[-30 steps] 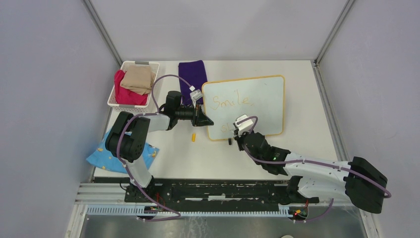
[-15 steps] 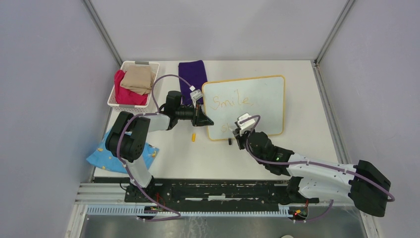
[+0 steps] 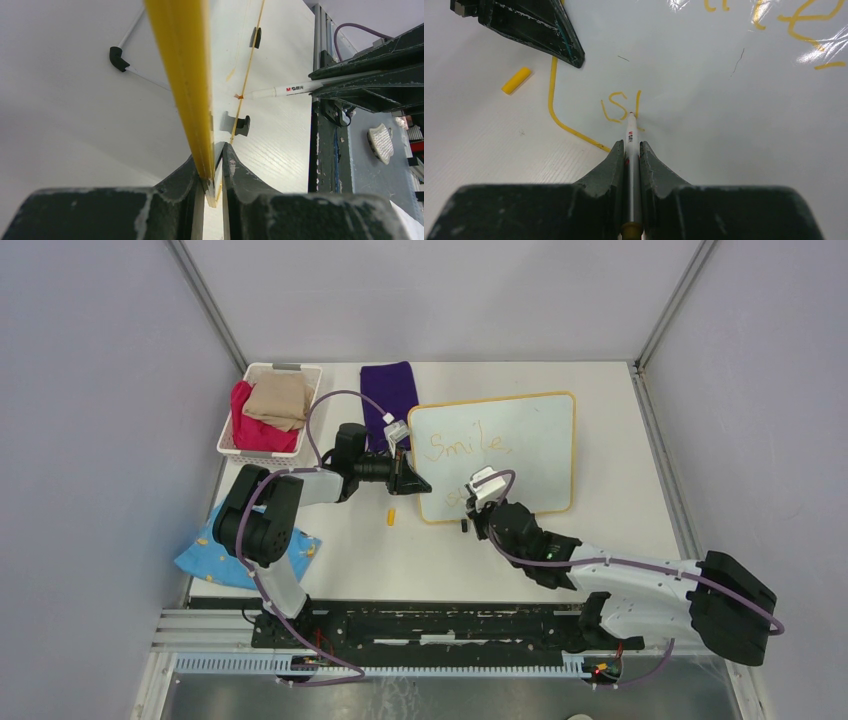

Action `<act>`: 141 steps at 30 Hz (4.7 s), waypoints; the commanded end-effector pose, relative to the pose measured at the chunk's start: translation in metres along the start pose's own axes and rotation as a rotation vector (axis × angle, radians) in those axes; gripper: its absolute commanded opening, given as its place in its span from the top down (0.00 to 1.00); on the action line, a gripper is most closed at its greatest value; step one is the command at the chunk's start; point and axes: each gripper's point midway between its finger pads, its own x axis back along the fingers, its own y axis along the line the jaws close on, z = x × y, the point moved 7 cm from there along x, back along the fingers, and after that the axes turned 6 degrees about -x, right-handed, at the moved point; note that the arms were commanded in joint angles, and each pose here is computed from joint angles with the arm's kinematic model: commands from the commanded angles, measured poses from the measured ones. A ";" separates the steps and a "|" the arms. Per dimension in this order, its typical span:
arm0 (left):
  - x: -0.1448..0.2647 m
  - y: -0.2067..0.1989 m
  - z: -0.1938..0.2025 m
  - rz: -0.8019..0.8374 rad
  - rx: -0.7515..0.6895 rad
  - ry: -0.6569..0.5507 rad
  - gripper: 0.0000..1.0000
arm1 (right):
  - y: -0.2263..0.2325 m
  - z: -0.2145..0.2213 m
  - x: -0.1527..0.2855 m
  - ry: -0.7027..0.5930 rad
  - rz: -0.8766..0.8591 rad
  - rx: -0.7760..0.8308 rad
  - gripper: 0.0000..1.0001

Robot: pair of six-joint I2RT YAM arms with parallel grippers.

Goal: Write a sentence on the whiteboard

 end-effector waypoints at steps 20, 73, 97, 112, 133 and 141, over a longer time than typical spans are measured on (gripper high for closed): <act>-0.006 0.022 0.056 -0.183 0.030 0.175 0.98 | -0.016 -0.021 0.011 -0.087 0.075 -0.085 1.00; -0.007 0.022 0.057 -0.182 0.030 0.182 0.98 | -0.026 0.014 0.014 0.009 0.095 -0.055 1.00; -0.008 0.021 0.057 -0.180 0.028 0.186 0.98 | -0.034 -0.027 0.011 -0.076 0.158 -0.045 1.00; -0.008 0.021 0.058 -0.178 0.029 0.190 0.98 | -0.037 0.001 0.015 -0.022 0.130 -0.059 1.00; -0.009 0.021 0.058 -0.179 0.027 0.195 0.98 | -0.036 -0.017 0.025 -0.080 0.095 -0.090 1.00; -0.009 0.020 0.059 -0.177 0.027 0.197 0.98 | -0.036 -0.031 0.021 -0.109 0.117 -0.078 1.00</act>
